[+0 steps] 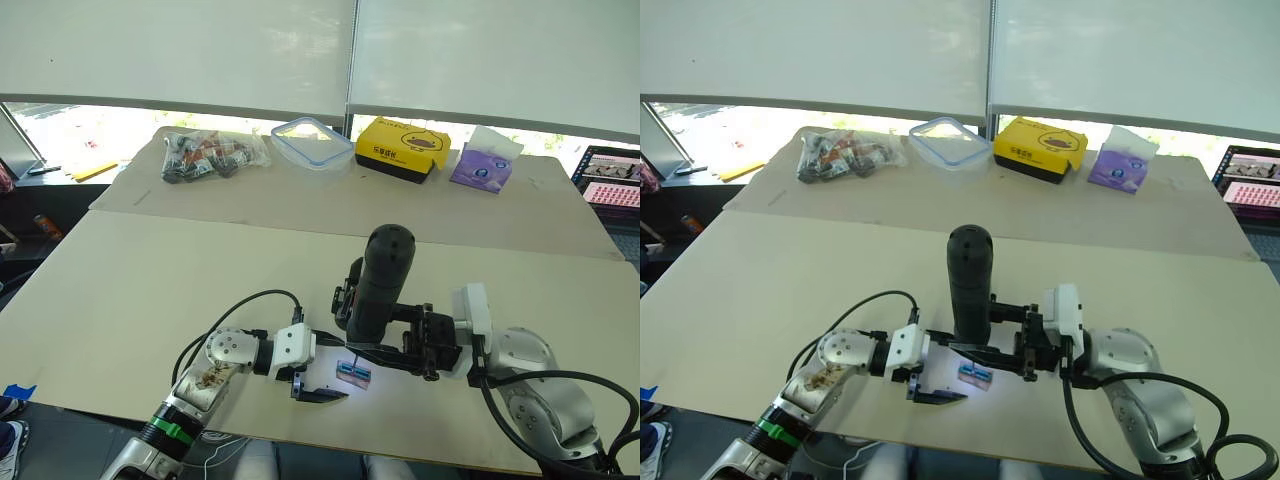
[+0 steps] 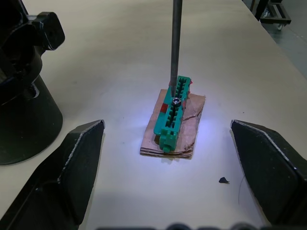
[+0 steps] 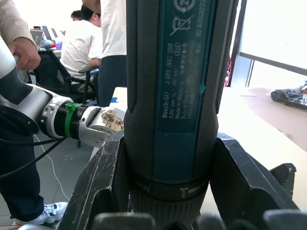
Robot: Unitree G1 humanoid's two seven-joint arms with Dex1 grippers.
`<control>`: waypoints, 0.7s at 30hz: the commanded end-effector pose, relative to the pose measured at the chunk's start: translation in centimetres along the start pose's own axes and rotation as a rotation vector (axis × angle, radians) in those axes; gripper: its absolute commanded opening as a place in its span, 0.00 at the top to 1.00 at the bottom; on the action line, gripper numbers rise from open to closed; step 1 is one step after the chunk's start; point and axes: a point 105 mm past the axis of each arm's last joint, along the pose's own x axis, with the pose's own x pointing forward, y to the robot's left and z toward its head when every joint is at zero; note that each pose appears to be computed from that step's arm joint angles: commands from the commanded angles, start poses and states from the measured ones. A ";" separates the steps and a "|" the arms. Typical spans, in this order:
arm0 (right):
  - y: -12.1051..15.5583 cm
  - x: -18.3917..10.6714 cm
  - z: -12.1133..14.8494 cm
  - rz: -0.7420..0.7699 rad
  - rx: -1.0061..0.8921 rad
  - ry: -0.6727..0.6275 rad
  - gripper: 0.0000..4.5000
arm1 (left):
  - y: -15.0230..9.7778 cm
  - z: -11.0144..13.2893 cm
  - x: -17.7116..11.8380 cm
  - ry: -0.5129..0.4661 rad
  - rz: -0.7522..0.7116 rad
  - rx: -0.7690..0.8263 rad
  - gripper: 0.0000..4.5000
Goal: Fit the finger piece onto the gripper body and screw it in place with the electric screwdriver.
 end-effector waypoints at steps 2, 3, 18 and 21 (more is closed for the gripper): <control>0.4 0.4 1.2 0.023 -0.054 -0.043 0.57 | -1.8 -1.6 1.1 0.046 -0.060 -0.059 0.01; 0.4 0.4 1.2 0.023 -0.054 -0.043 0.57 | -1.8 -1.6 1.1 0.046 -0.060 -0.059 0.01; 0.3 0.3 1.1 0.024 -0.050 -0.032 0.57 | -1.8 -0.5 1.4 0.044 -0.061 -0.056 0.01; 0.3 0.2 1.2 0.023 -0.051 -0.032 0.57 | -1.9 -0.3 1.5 0.043 -0.063 -0.055 0.01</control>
